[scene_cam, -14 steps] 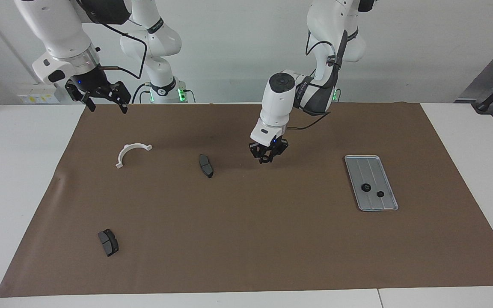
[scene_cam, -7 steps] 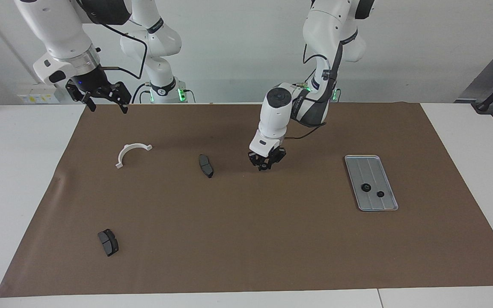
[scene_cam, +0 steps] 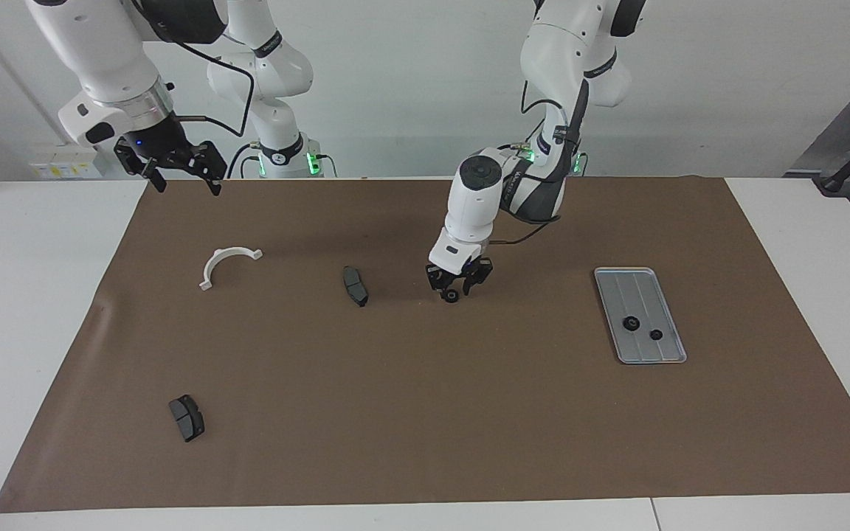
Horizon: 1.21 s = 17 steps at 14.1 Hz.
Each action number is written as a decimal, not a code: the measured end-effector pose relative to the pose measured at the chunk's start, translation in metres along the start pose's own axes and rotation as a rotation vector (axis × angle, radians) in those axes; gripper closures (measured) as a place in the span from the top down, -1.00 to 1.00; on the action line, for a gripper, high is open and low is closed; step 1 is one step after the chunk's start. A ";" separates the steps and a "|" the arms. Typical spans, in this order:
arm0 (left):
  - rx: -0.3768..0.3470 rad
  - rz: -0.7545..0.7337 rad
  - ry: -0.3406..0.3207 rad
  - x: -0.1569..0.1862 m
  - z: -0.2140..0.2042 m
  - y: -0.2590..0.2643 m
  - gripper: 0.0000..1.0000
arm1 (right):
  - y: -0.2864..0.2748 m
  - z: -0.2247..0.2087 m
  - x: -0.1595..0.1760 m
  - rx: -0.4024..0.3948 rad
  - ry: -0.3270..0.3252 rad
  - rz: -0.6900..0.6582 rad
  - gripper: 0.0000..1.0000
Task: Place bearing gear from tray to pile
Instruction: 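Carry the gear to the table middle with the left gripper and release it, then grasp the middle gear with the right gripper while the left gripper grasps another gear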
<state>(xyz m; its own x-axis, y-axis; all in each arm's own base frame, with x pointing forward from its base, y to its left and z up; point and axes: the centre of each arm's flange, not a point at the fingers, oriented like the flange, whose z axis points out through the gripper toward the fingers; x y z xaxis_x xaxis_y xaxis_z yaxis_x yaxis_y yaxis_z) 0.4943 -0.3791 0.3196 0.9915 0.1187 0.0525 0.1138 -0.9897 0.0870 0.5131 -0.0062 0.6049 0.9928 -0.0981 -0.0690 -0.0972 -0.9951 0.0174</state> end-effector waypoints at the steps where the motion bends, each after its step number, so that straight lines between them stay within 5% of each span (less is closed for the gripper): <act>1: 0.002 -0.002 -0.001 0.002 -0.002 0.000 0.29 | 0.000 0.000 0.000 0.000 -0.001 0.000 1.00; 5: 0.057 0.001 -0.045 0.053 -0.040 -0.041 0.30 | 0.000 0.002 0.003 0.004 0.033 0.001 1.00; 11: 0.068 0.116 -0.056 0.156 -0.077 -0.224 0.30 | -0.058 0.015 0.009 0.009 0.092 -0.057 1.00; 17: 0.065 0.202 -0.043 0.182 -0.082 -0.321 0.30 | -0.145 0.050 0.014 0.042 0.100 -0.051 1.00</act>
<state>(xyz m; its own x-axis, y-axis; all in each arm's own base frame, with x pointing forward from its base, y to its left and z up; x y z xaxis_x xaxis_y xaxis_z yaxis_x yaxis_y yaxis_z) 0.6333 -0.0329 0.3824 0.9962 -0.0850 0.0198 -0.0853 -0.9962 0.0146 0.5373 0.1365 0.5518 0.9984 -0.0476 0.0309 -0.0468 -0.9986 -0.0259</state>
